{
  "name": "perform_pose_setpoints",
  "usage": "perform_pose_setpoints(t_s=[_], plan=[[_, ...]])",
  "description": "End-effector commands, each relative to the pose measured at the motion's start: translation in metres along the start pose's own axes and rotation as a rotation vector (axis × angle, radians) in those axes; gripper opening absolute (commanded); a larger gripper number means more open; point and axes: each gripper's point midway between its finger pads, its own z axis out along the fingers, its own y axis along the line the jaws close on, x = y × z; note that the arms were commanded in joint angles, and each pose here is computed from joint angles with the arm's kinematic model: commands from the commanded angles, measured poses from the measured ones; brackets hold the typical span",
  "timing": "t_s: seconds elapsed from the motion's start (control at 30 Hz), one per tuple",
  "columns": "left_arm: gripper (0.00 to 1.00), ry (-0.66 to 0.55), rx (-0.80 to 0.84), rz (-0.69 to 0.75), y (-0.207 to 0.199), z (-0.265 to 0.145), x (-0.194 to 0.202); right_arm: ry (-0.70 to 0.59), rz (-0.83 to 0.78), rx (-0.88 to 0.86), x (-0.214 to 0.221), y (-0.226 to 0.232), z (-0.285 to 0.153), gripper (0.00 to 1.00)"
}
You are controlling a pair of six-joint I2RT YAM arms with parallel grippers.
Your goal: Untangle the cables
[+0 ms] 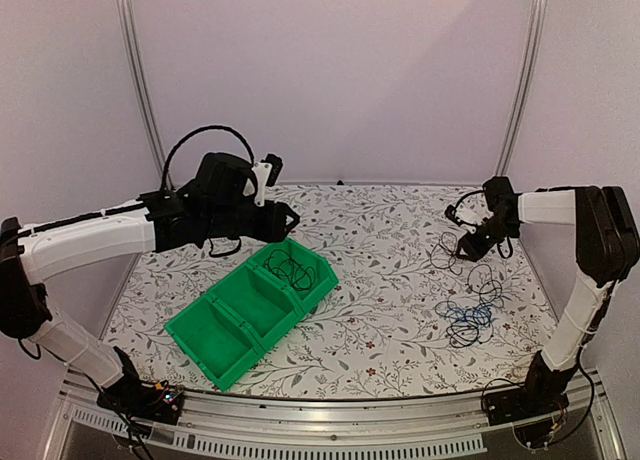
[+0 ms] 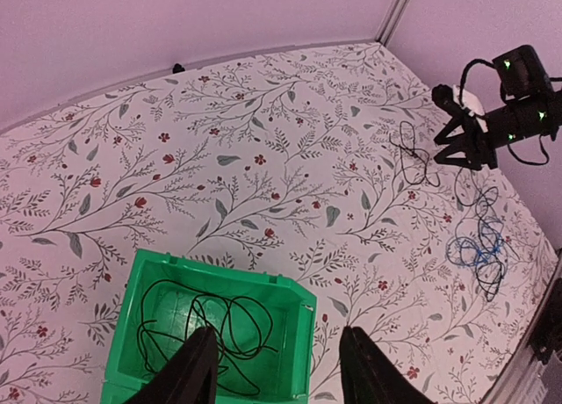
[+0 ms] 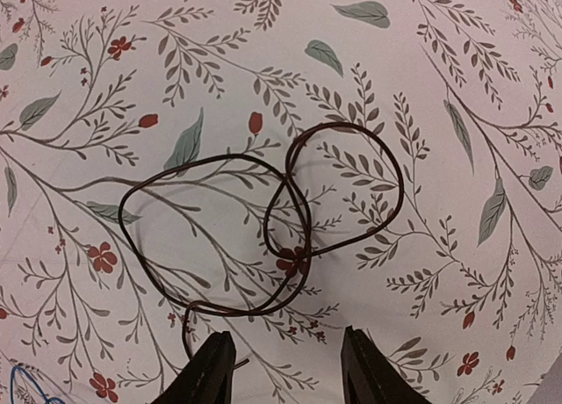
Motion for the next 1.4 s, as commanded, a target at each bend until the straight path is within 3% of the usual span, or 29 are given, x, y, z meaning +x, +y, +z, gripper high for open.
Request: perform_pose_setpoints(t_s=[0.0, 0.33, 0.53, 0.67, 0.8, 0.9, 1.0, 1.2, 1.37], plan=[[0.47, -0.011, 0.028, 0.025, -0.01, 0.003, -0.001, 0.035, -0.132, 0.039, 0.003, -0.006, -0.004, 0.45], [0.47, -0.005, 0.045, 0.016, -0.013, 0.006, 0.005, 0.106, -0.449, 0.177, -0.007, -0.006, 0.007, 0.5], [0.47, 0.0, 0.043, 0.012, -0.013, 0.005, 0.009, 0.149, -0.545, 0.194, -0.01, 0.003, 0.029, 0.48], [0.47, 0.0, 0.041, 0.009, -0.013, 0.003, 0.01, 0.166, -0.569, 0.172, -0.008, 0.007, 0.036, 0.42], [0.47, -0.01, 0.047, 0.007, -0.014, 0.005, 0.011, 0.153, -0.574, 0.149, -0.01, 0.011, 0.033, 0.19], [0.47, -0.005, 0.058, 0.003, -0.016, 0.011, 0.014, 0.129, -0.568, 0.134, -0.019, 0.019, 0.021, 0.0], [0.47, 0.001, 0.088, -0.002, -0.023, 0.021, 0.017, 0.081, -0.563, 0.106, -0.036, 0.033, -0.001, 0.0], [0.48, 0.016, 0.181, -0.012, -0.051, 0.051, 0.026, -0.164, -0.477, -0.08, -0.093, 0.078, -0.077, 0.0], [0.49, 0.018, 0.29, -0.055, -0.08, 0.078, 0.028, -0.232, -0.428, -0.18, -0.106, 0.098, -0.107, 0.0]])
